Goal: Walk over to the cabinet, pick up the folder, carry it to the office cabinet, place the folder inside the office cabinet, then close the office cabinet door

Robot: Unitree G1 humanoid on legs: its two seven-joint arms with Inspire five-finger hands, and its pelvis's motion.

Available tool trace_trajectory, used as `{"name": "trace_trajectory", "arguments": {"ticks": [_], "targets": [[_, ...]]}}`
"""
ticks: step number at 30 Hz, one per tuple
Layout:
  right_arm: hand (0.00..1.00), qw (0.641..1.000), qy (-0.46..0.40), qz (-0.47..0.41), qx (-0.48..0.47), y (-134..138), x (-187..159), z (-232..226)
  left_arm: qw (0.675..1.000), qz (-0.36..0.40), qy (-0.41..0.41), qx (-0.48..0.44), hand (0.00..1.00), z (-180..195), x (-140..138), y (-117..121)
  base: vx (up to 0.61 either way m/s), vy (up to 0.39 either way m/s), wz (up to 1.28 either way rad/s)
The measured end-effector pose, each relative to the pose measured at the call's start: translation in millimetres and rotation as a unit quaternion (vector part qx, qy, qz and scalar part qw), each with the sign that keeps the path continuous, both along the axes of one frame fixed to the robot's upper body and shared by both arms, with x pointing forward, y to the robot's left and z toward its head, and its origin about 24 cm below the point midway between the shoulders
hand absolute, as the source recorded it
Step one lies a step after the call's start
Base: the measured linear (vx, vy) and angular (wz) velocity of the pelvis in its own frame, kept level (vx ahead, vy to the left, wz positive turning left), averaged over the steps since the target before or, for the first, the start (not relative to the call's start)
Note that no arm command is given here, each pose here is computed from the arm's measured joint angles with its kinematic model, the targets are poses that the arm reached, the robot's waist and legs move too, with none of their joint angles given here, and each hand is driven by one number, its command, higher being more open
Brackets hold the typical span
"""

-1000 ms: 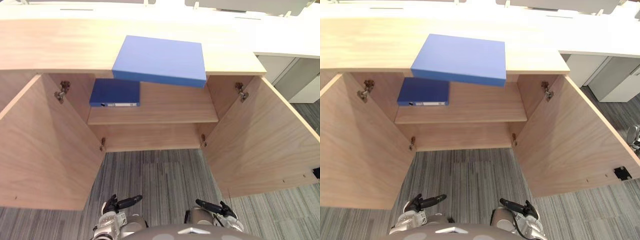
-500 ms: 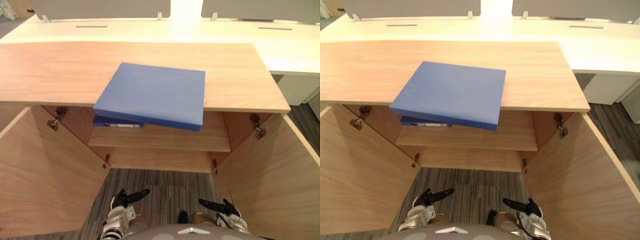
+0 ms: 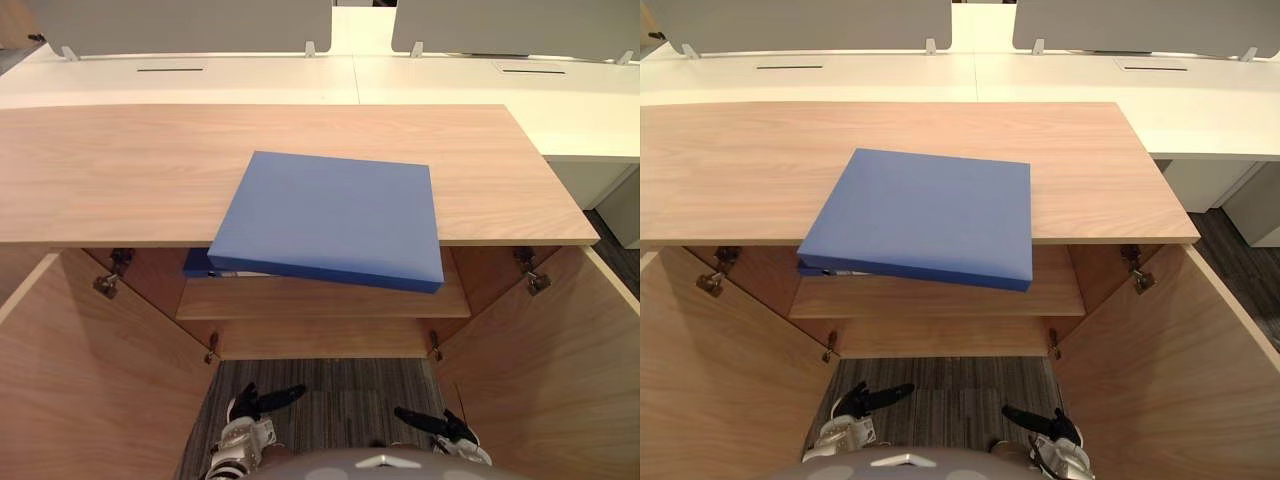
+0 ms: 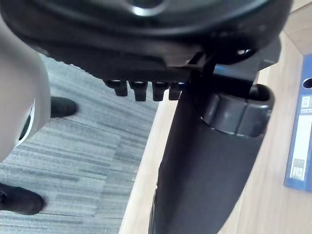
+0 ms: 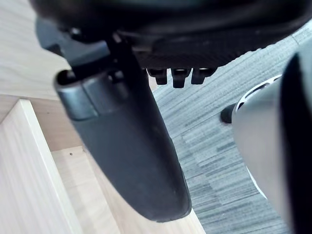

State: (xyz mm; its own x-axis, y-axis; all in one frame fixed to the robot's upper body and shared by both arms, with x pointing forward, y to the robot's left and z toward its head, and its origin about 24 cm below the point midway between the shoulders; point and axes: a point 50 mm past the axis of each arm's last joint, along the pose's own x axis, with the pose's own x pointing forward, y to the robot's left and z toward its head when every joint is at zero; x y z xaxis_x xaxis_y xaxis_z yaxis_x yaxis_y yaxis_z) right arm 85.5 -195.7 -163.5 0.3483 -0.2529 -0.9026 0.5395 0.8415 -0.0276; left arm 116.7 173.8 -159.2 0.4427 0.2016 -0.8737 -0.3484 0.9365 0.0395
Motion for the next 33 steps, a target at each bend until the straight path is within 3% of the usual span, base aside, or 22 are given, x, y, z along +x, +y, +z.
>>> {"name": "trace_trajectory", "arguments": {"ticks": [9,16,24,33], "targets": [[1.00,1.000,0.008,0.001,-0.010,-3.9,-1.5,-0.6,0.997,-0.057,-0.019,0.045,1.00,6.1,1.9,3.0,-0.06,-0.005,0.04],[1.00,1.000,-0.001,0.013,-0.026,-6.4,-6.8,1.9,0.980,-0.054,-0.165,0.094,1.00,52.9,14.0,17.4,-0.10,0.023,0.10],[1.00,0.999,-0.007,0.028,-0.027,-3.7,-10.2,3.1,0.910,-0.061,-0.385,0.140,1.00,139.7,55.7,20.4,0.00,0.006,0.08],[1.00,0.999,-0.002,0.033,-0.025,-1.1,-13.9,2.0,0.871,-0.037,-0.468,0.142,1.00,178.0,56.5,10.7,0.01,-0.007,0.05]]}}
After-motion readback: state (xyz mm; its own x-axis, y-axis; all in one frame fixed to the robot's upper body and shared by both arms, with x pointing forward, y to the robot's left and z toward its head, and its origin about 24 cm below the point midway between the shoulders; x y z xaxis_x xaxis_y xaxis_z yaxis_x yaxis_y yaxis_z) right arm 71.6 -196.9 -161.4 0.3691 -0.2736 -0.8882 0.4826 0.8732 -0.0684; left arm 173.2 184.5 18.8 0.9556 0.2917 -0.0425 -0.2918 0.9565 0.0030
